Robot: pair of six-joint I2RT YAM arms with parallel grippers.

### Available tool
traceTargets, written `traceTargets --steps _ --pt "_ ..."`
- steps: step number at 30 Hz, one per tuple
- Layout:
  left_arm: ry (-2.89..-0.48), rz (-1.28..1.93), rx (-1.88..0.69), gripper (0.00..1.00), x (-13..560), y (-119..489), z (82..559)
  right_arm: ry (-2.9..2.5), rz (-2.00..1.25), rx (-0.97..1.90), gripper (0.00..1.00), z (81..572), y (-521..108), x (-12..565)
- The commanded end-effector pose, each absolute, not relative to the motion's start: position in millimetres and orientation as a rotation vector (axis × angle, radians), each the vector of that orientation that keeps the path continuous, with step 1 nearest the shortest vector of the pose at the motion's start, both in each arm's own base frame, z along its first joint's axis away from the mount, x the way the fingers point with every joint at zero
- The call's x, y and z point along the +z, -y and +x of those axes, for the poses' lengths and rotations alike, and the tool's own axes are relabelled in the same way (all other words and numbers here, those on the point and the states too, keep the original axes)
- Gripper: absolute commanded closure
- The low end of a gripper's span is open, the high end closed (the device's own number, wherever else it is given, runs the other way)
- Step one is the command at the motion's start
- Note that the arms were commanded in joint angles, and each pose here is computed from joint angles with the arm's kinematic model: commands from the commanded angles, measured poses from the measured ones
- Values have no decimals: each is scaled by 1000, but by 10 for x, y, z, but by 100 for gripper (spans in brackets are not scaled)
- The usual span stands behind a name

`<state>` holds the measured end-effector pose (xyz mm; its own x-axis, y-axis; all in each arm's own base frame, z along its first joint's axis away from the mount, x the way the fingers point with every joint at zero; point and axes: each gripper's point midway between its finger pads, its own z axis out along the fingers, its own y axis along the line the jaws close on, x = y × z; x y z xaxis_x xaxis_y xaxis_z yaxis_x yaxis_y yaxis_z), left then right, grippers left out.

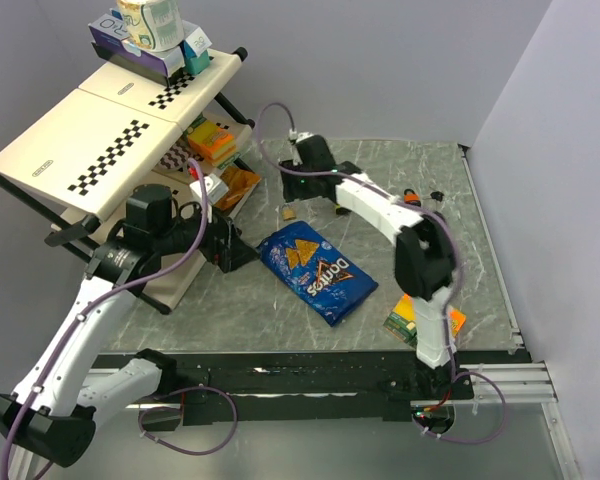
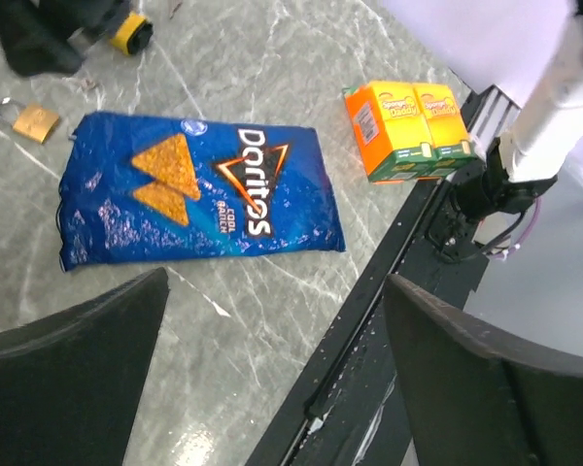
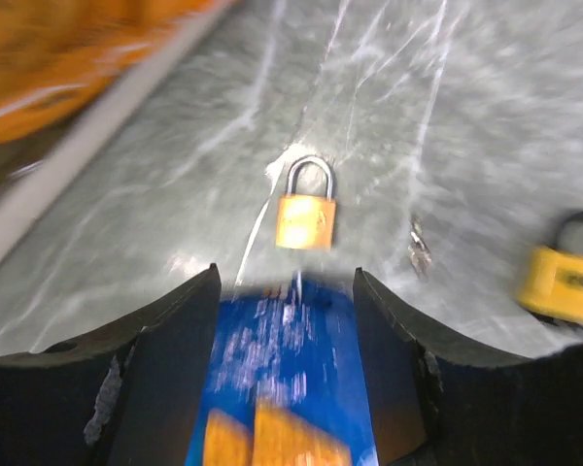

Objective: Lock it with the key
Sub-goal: Place the lock at the center of the board, then reset both arms

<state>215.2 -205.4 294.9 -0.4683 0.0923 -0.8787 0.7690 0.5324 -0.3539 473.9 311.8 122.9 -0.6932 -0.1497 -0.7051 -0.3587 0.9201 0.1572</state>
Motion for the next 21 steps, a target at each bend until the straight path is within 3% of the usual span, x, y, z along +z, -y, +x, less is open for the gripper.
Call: traceTargets --steps 1,7,10,14,21 --pt "-1840 767 -1001 1 3221 2114 2163 -2012 -378 469 35 4571 -2780 2731" --pt "-1812 797 -1019 4 3333 2225 2347 -1931 -391 476 33 4077 -2138 3285" --pt "-1814 812 -1013 4 3333 2296 2466 -1880 -416 482 22 3784 -1932 3503" --pt "-1835 790 -961 4 3363 2378 2674 -1834 -451 473 0 3447 -1771 3606" --pt "-1887 801 -876 4 3096 2621 2856 -1905 -451 533 0 3032 -1598 3215"
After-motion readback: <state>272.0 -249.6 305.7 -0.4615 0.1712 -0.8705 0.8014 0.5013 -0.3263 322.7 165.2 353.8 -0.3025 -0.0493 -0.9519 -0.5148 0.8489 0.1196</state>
